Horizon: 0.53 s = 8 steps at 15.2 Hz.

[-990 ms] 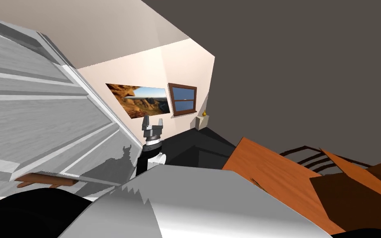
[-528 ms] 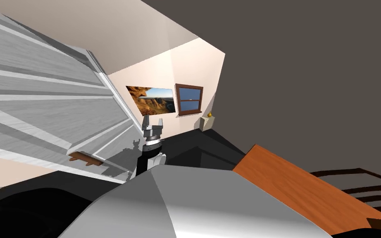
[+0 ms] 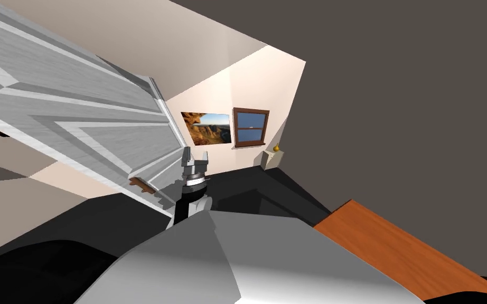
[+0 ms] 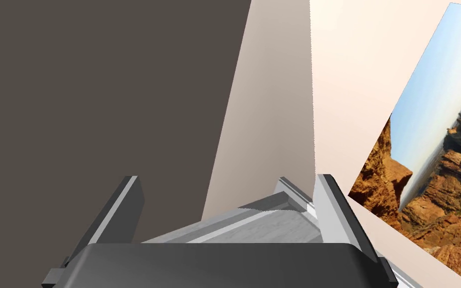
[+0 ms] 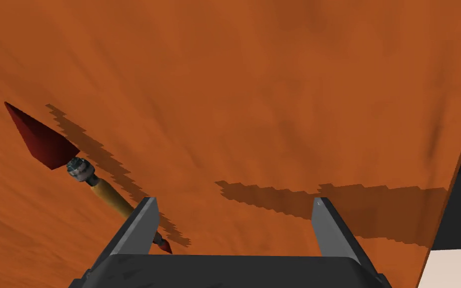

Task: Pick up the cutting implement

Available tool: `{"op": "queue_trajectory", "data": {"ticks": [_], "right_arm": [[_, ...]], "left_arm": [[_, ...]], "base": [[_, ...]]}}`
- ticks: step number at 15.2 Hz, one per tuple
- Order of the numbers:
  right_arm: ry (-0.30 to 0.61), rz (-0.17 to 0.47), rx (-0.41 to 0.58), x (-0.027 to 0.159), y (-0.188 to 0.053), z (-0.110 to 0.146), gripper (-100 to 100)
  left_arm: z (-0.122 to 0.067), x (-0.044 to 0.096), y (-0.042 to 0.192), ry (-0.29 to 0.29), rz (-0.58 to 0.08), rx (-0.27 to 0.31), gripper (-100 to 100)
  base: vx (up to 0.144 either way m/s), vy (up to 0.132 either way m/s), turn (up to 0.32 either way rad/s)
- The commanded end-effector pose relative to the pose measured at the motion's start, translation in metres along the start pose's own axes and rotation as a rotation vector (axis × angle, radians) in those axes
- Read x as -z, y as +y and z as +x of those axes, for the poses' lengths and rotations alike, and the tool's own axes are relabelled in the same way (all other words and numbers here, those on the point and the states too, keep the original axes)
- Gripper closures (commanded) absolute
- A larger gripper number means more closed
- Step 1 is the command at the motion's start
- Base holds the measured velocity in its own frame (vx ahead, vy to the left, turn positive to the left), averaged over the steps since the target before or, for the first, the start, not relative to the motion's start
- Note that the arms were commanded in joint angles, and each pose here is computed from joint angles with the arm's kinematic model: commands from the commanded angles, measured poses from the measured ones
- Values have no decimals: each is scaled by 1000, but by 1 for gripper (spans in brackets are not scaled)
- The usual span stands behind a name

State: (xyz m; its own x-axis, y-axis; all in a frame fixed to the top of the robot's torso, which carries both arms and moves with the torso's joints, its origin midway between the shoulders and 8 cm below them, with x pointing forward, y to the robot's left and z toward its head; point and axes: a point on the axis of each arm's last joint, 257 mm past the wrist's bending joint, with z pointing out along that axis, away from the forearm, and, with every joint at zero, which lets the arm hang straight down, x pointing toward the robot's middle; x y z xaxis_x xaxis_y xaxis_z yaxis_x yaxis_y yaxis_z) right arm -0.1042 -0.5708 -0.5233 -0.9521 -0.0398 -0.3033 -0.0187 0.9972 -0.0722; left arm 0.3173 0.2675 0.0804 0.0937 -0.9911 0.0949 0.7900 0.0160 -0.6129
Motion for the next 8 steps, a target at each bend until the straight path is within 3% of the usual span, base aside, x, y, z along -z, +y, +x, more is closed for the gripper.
{"op": "queue_trajectory", "data": {"ticks": [1,4,6,8], "right_arm": [[44,14,15,7,-6,20,-100],[132,31,50,22,-14,56,-100],[168,34,65,27,-16,71,-100],[244,33,95,38,-14,102,-100]], "left_arm": [[0,0,0,0,0,0,0],[0,0,0,0,0,0,0],[0,0,0,0,0,0,0],[0,0,0,0,0,0,0]], "base": [[22,-46,211],[17,-53,304],[12,-81,342],[20,-102,352]]}}
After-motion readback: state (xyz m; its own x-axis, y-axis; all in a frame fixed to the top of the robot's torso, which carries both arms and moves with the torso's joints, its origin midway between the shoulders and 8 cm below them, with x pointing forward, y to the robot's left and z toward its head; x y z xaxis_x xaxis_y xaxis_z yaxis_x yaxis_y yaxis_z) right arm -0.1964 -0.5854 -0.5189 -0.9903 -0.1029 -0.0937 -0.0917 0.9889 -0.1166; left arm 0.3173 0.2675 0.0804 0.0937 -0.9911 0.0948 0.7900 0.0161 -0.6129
